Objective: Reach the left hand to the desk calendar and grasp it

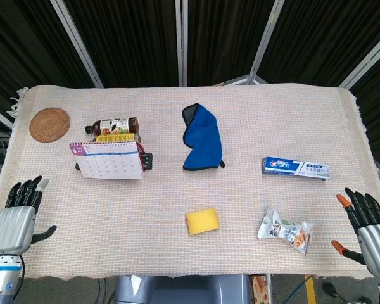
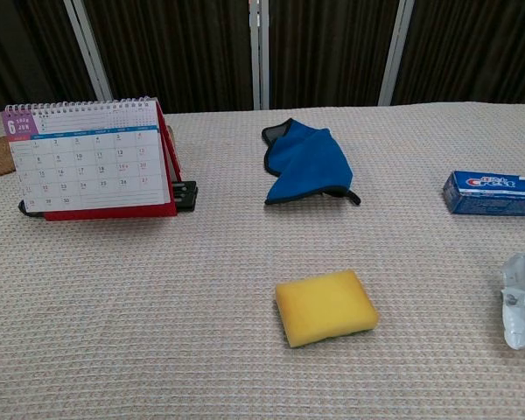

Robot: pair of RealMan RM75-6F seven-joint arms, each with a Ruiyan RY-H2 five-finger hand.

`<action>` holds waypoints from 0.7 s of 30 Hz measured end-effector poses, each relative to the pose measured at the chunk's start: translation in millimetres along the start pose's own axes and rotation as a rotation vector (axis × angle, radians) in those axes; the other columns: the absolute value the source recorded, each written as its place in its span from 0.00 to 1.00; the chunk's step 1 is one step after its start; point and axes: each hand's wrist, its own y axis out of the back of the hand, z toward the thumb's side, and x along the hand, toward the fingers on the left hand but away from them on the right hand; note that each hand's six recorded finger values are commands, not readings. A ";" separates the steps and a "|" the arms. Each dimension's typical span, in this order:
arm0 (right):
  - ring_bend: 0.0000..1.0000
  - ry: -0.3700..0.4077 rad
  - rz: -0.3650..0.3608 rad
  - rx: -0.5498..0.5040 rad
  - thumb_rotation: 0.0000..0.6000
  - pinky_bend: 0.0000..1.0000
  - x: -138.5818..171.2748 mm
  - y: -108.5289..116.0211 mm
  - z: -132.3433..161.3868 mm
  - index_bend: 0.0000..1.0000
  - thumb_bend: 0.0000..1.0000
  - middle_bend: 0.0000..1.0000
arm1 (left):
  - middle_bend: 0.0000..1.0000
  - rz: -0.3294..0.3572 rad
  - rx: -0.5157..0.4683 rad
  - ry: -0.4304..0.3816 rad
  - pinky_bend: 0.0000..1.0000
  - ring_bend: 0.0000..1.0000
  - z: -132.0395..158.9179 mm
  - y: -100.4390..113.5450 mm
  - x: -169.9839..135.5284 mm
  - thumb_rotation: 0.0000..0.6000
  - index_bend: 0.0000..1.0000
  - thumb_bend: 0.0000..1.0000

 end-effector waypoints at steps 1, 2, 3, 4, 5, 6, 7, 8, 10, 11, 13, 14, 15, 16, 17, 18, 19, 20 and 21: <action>0.00 0.000 0.000 0.000 1.00 0.00 0.0 0.0 0.1 0.00 0.03 0.00 | 0.00 0.000 0.000 0.000 0.00 0.00 0.1 -0.2 0.1 1.00 0.00 0.06; 0.00 0.000 0.000 -0.001 1.00 0.00 -0.1 0.0 0.2 0.00 0.03 0.00 | 0.00 0.000 0.001 0.000 0.00 0.00 0.1 -0.6 0.2 1.00 0.00 0.06; 0.00 0.000 0.000 -0.001 1.00 0.00 -0.1 0.0 0.2 0.00 0.03 0.00 | 0.00 -0.001 0.002 0.000 0.00 0.00 0.1 -0.9 0.2 1.00 0.00 0.06; 0.00 0.000 0.000 -0.001 1.00 0.00 -0.2 0.0 0.1 0.00 0.03 0.00 | 0.00 -0.002 0.002 0.000 0.00 0.00 0.1 -1.2 0.2 1.00 0.00 0.06; 0.00 0.000 0.001 -0.001 1.00 0.00 -0.3 -0.1 0.0 0.00 0.03 0.00 | 0.00 -0.003 0.002 0.000 0.00 0.00 0.0 -1.5 0.3 1.00 0.00 0.07; 0.00 -0.001 0.001 -0.001 1.00 0.00 -0.4 -0.3 -0.2 0.00 0.04 0.00 | 0.00 -0.004 0.002 0.001 0.00 0.00 -0.1 -1.8 0.5 1.00 0.00 0.07; 0.00 -0.002 0.003 -0.001 1.00 0.00 -0.4 -0.6 -0.5 0.00 0.04 0.00 | 0.00 -0.005 0.002 0.002 0.00 0.00 -0.3 -2.1 0.7 1.00 0.00 0.07; 0.00 -0.003 0.004 -0.002 1.00 0.00 -0.4 -0.7 -0.6 0.00 0.04 0.00 | 0.00 -0.007 0.003 0.003 0.00 0.00 -0.6 -2.7 0.9 1.00 0.00 0.07; 0.00 -0.001 0.004 -0.004 1.00 0.00 -0.4 -0.6 0.0 0.00 0.03 0.00 | 0.00 -0.011 0.006 0.004 0.00 0.00 -0.9 -3.7 1.3 1.00 0.00 0.07; 0.00 0.001 0.003 -0.003 1.00 0.00 -0.4 -0.5 0.4 0.00 0.03 0.00 | 0.00 -0.013 0.008 0.004 0.00 0.00 -0.9 -4.5 1.7 1.00 0.00 0.07; 0.00 0.003 0.004 0.000 1.00 0.00 -0.4 -0.9 0.7 0.00 0.03 0.00 | 0.00 -0.018 0.011 0.004 0.00 0.00 -0.9 -5.9 2.8 1.00 0.00 0.09; 0.00 0.002 0.006 0.000 1.00 0.00 -0.5 -1.4 0.6 0.00 0.03 0.00 | 0.00 -0.022 0.014 0.004 0.01 0.00 -0.8 -7.3 4.0 1.00 0.00 0.10; 0.00 0.001 0.009 -0.001 1.00 0.00 -0.7 -1.9 0.5 0.00 0.03 0.00 | 0.02 -0.024 0.016 0.004 0.05 0.03 -0.8 -8.4 5.1 1.00 0.00 0.13; 0.00 0.000 0.012 -0.002 1.00 0.00 -1.0 -2.6 0.5 0.00 0.03 0.00 | 0.11 -0.026 0.020 0.005 0.14 0.11 -1.1 -9.5 6.5 1.00 0.00 0.19; 0.00 -0.001 0.012 -0.002 1.00 0.00 -1.3 -2.8 0.5 0.00 0.03 0.00 | 0.20 -0.026 0.027 0.008 0.23 0.20 -1.7 -10.9 8.7 1.00 0.00 0.24; 0.00 -0.001 0.012 -0.002 1.00 0.00 -1.4 -2.7 0.4 0.00 0.03 0.00 | 0.34 -0.026 0.033 0.011 0.35 0.34 -2.2 -11.9 10.4 1.00 0.00 0.31; 0.00 -0.001 0.011 -0.002 1.00 0.00 -1.5 -2.7 0.3 0.00 0.03 0.00 | 0.50 -0.024 0.040 0.014 0.45 0.47 -2.7 -12.6 12.3 1.00 0.00 0.37; 0.00 -0.002 0.011 -0.003 1.00 0.00 -1.5 -2.7 0.3 0.00 0.03 0.00 | 0.57 -0.018 0.044 0.020 0.49 0.53 -3.3 -13.2 15.3 1.00 0.00 0.41; 0.00 -0.002 0.011 -0.003 1.00 0.00 -1.5 -2.6 0.2 0.00 0.03 0.00 | 0.63 -0.013 0.045 0.025 0.52 0.58 -3.5 -14.1 17.9 1.00 0.00 0.45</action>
